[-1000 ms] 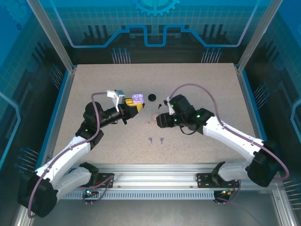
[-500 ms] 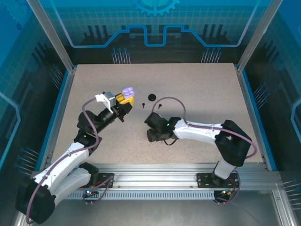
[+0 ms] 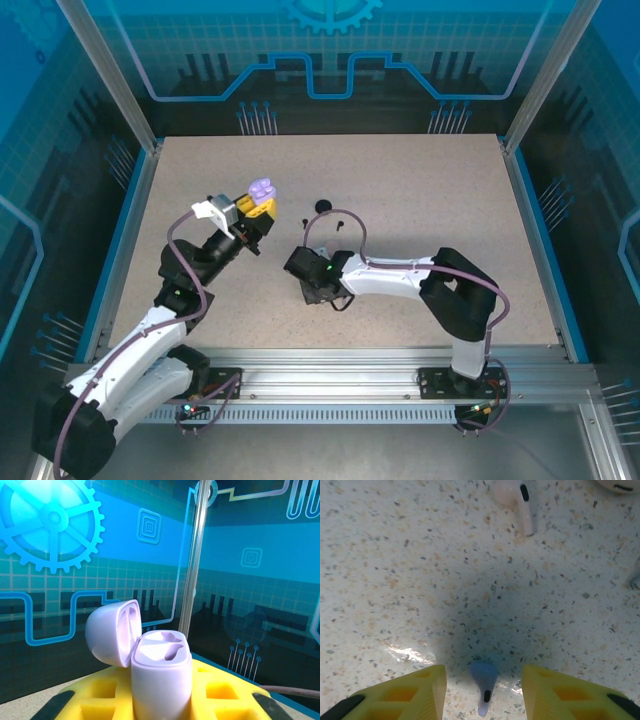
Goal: Insert the wireless bluetooth earbuds into the charging case
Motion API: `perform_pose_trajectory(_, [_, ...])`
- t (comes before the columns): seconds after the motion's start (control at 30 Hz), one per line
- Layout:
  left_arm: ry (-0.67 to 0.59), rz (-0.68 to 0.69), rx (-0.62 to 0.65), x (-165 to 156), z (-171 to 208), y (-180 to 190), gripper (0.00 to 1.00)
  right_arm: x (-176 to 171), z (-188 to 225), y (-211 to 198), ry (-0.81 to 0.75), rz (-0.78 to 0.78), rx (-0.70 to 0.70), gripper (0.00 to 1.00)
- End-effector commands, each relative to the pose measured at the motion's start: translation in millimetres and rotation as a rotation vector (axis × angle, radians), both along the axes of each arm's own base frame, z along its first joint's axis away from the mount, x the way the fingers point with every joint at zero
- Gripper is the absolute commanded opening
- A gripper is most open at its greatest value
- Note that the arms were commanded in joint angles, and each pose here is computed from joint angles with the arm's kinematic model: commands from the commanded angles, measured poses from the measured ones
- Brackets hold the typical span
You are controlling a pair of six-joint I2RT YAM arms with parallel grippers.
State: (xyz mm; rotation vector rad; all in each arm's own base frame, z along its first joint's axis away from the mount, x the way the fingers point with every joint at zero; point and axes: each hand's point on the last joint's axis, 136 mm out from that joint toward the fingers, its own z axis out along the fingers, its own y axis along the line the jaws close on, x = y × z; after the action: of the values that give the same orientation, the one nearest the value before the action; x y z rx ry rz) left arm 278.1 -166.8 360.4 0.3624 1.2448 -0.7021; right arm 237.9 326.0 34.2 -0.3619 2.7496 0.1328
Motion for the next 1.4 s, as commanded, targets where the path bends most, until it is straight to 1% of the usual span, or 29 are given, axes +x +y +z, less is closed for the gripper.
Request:
perform_pose_trajectory(0.0, [-0.046, 0.019, -0.006, -5.4, 8.9, 3.8, 0.0, 1.2, -4.7, 1.4, -0.001, -0.022, -0.029, 0.42])
perform_pose_trajectory(1.07, [-0.029, 0.007, 0.002, -4.7, 6.1, 1.4, 0.0, -9.2, -32.7, 2.0, 0.047, -0.022, -0.049, 0.28])
perform_pose_trajectory(1.37, [-0.026, 0.003, 0.003, -4.7, 6.2, 0.8, 0.0, -13.4, -32.8, -4.3, 0.045, -0.04, -0.045, 0.29])
